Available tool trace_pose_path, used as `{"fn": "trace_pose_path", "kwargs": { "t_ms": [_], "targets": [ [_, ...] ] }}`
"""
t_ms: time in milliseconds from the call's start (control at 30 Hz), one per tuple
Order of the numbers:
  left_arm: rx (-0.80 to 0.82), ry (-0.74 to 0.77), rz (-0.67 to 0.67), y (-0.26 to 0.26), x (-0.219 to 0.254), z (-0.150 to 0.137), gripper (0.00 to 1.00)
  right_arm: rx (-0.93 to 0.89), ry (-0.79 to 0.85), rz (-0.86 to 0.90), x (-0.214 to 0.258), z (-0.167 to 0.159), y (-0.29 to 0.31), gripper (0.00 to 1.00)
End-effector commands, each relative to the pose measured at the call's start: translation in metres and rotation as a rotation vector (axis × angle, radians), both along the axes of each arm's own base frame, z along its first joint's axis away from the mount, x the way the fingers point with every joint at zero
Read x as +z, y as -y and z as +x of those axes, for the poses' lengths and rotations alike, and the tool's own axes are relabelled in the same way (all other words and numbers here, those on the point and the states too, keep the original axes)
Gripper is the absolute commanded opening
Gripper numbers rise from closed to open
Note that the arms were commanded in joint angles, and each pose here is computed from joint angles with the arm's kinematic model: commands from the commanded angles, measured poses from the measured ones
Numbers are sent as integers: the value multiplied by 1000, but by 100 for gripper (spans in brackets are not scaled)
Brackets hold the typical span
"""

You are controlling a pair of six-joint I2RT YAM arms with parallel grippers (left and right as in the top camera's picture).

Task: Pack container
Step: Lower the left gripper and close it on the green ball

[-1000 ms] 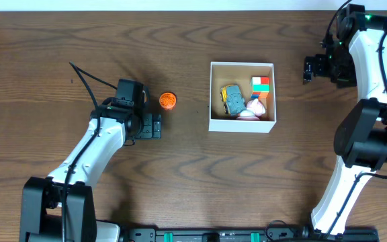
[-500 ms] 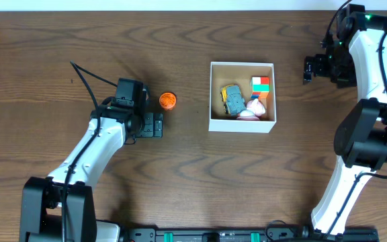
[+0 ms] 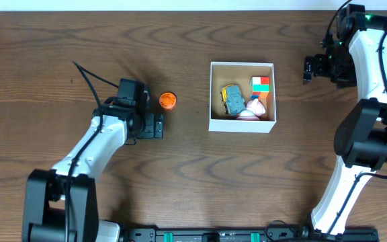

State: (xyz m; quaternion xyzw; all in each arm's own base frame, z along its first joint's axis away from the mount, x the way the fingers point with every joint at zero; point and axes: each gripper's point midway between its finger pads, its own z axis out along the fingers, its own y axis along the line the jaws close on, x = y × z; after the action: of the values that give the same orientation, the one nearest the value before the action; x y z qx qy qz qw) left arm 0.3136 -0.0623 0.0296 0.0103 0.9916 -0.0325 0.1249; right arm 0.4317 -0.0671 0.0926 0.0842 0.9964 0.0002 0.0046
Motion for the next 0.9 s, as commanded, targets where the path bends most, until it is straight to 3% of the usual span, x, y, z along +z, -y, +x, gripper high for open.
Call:
{"fn": "trace_pose_path", "kwargs": {
  "t_ms": [0,867],
  "targets": [
    [-18,-21,5,1,-7,2,98,16,-6,1,-2,0,-2,99],
    [-18,22,-3,3,-5,13,98,16,-6,1,-2,0,-2,99]
  ]
}}
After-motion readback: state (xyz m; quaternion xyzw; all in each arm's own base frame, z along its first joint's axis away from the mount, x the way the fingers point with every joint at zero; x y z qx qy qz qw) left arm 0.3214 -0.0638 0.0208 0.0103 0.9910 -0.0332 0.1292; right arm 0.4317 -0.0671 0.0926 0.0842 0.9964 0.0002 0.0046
